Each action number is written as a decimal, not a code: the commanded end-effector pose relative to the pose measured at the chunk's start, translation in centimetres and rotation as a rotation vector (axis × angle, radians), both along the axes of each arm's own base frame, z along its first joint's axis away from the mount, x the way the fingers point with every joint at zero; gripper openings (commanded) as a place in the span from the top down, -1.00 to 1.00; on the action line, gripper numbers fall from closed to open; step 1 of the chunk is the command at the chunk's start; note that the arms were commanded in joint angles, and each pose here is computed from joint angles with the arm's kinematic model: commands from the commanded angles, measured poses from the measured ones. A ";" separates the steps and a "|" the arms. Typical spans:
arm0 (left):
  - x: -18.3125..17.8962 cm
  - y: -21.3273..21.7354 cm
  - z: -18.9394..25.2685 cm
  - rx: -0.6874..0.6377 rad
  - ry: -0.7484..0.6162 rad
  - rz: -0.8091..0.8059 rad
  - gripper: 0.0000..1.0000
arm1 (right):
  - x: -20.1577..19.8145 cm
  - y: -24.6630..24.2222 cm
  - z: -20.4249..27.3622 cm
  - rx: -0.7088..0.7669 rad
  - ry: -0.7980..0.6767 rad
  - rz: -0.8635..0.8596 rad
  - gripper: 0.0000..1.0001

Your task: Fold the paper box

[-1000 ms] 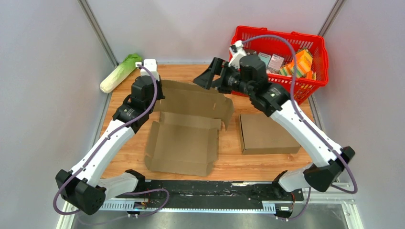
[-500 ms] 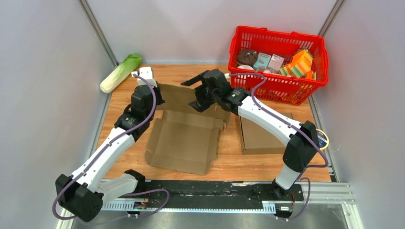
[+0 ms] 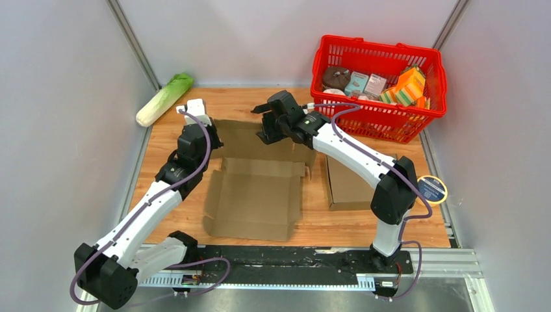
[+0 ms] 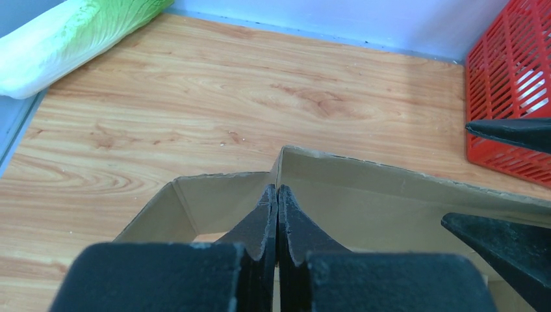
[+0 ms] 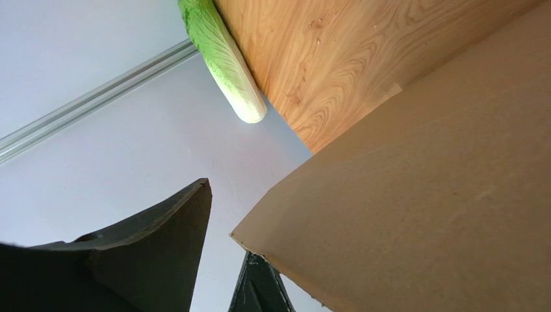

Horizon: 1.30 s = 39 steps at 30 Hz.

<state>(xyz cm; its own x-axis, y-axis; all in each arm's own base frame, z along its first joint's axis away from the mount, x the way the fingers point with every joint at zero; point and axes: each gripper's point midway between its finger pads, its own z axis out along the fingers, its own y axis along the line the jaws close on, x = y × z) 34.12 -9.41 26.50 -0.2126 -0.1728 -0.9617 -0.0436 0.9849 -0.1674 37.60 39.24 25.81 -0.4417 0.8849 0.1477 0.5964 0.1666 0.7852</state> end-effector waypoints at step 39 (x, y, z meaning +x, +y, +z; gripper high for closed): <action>14.9 -0.2 -5.6 0.027 0.606 -0.145 0.04 | -1.3 -2.7 3.3 -0.467 -0.651 0.802 -0.94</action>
<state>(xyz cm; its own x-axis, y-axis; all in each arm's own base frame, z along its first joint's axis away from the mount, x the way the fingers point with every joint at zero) 46.30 -9.68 24.18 -0.6363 -0.1769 -0.7509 -0.0348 0.9790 -0.2011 39.47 37.99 24.45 -0.8197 0.3705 -0.4368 -0.0910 0.6686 0.7380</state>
